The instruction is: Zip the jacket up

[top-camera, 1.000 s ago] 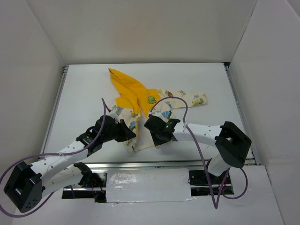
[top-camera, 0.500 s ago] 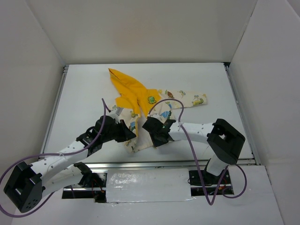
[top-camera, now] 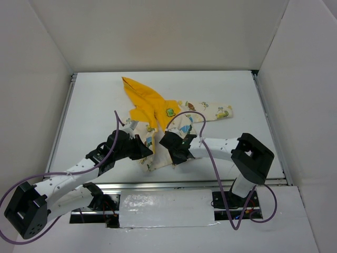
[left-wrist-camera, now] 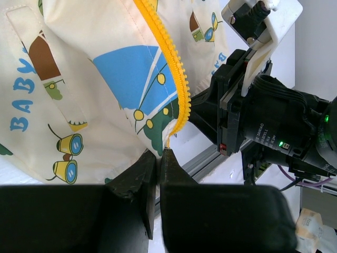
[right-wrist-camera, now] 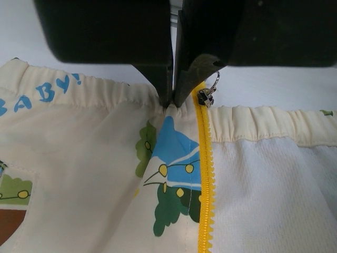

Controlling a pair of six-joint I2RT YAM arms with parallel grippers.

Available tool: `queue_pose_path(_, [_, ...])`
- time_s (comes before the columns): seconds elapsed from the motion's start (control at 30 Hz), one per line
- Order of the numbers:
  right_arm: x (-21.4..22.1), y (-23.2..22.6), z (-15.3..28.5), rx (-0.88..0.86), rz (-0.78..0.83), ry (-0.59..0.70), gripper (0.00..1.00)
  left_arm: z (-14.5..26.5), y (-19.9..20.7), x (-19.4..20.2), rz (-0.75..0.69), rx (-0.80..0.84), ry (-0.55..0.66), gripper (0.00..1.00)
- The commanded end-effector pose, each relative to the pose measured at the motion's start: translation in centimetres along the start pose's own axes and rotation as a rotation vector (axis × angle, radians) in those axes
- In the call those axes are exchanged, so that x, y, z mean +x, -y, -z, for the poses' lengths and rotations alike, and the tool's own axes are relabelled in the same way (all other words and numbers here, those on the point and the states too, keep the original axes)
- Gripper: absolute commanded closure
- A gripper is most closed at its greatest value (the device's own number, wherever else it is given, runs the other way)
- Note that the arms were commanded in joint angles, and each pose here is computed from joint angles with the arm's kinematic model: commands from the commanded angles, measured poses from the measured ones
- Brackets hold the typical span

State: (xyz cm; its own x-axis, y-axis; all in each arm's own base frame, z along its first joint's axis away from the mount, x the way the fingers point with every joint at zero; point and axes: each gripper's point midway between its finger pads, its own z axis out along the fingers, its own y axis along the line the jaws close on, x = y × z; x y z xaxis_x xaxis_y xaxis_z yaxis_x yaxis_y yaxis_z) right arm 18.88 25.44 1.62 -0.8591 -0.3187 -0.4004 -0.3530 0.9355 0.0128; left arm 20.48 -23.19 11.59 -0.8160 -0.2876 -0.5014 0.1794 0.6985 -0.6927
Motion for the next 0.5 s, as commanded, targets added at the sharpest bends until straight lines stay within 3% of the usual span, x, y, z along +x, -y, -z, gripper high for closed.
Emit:
queue_pose_path(0.0, [-1.2,-1.1,0.2,-0.035,-0.016,0.042,1.00,-0.1,0.1,-0.3,-0.005,0.013,0.010,1.00])
queue_pose_path(0.17, [-4.0,-2.3,3.1,-0.127,-0.053,0.144,0.98,-0.1,0.0,-0.3,-0.001,0.011,0.012,1.00])
queue_pose_path(0.2, [-4.2,-2.4,3.2,-0.137,-0.052,0.143,0.91,-0.1,0.1,-0.3,0.000,0.012,0.013,1.00])
queue_pose_path(0.23, [-4.4,-2.6,3.1,-0.133,-0.045,0.142,0.75,-0.1,0.1,-0.3,0.000,0.014,0.011,1.00])
queue_pose_path(0.3, [-4.0,-2.4,2.5,-0.111,-0.040,0.119,0.61,-0.1,0.2,-0.3,0.001,0.015,0.011,1.00])
queue_pose_path(0.47, [-2.3,-2.3,0.5,-0.099,-0.040,0.064,0.47,0.1,0.0,-0.5,-0.005,0.006,0.018,1.00])
